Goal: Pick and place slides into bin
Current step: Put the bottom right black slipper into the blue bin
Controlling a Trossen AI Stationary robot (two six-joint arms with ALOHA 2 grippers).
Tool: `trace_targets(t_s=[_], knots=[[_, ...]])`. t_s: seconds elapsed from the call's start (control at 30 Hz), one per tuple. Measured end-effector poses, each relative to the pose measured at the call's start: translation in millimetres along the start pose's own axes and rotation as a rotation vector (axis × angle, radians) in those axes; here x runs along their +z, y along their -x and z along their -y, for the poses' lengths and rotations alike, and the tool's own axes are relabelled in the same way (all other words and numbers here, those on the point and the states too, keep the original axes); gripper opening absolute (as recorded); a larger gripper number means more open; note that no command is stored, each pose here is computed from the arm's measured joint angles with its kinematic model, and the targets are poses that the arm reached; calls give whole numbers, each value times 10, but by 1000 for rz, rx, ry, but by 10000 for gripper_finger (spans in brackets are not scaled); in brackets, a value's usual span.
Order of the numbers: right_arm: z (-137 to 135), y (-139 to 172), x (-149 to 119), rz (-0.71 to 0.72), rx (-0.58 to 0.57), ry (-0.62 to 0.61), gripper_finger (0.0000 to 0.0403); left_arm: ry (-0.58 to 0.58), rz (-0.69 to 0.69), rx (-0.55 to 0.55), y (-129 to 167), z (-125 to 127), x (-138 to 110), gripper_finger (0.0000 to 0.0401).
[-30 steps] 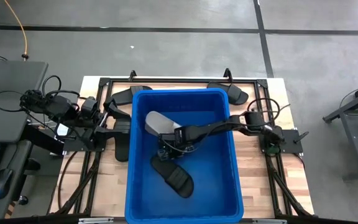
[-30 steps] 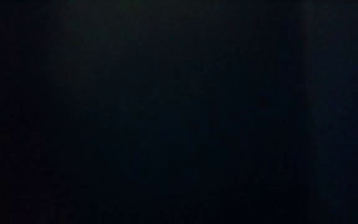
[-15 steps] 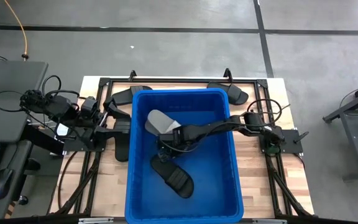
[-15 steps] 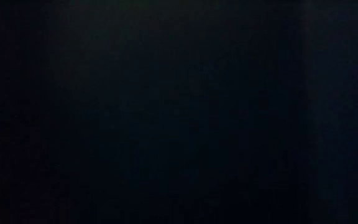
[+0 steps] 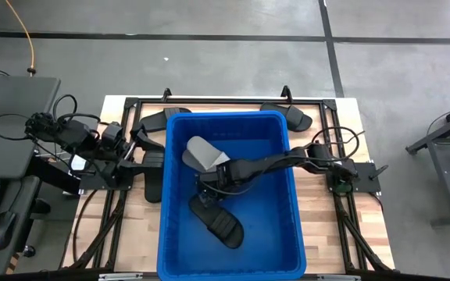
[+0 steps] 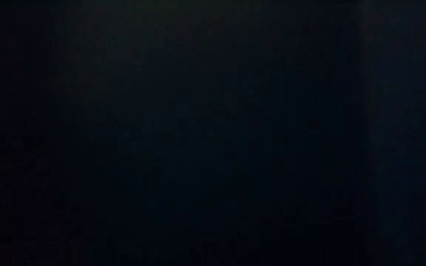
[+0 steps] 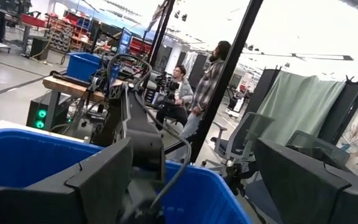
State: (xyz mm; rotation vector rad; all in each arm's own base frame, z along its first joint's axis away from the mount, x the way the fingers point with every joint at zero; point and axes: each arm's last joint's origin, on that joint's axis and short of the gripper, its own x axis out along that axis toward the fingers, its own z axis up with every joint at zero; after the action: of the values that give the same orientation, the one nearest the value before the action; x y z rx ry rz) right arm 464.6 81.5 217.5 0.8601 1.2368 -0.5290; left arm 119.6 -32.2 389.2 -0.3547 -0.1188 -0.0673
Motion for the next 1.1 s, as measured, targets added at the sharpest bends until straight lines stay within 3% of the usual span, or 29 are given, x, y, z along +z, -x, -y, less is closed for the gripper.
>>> trace_targets(t_s=[0.2, 0.37, 0.5, 0.73, 0.93, 1.1], knots=[[-172, 262, -14, 97, 62, 148, 0, -21, -1, 1, -2, 0, -1, 326], [-175, 182, -30, 46, 67, 229, 0, -25, -6, 2, -2, -2, -7, 326], [-209, 33, 3, 27, 101, 234, 0, -33, -34, 11, -1, -11, -34, 326], [-194, -291, -23, -38, 58, 205, 0, -35, -50, 16, 1, -17, -50, 326], [-168, -290, 13, 26, 9, 177, 0, -35, -52, 17, 1, -18, -51, 326], [-151, -363, 43, -3, 15, 172, 0, -35, -56, 19, 2, -19, -55, 326]])
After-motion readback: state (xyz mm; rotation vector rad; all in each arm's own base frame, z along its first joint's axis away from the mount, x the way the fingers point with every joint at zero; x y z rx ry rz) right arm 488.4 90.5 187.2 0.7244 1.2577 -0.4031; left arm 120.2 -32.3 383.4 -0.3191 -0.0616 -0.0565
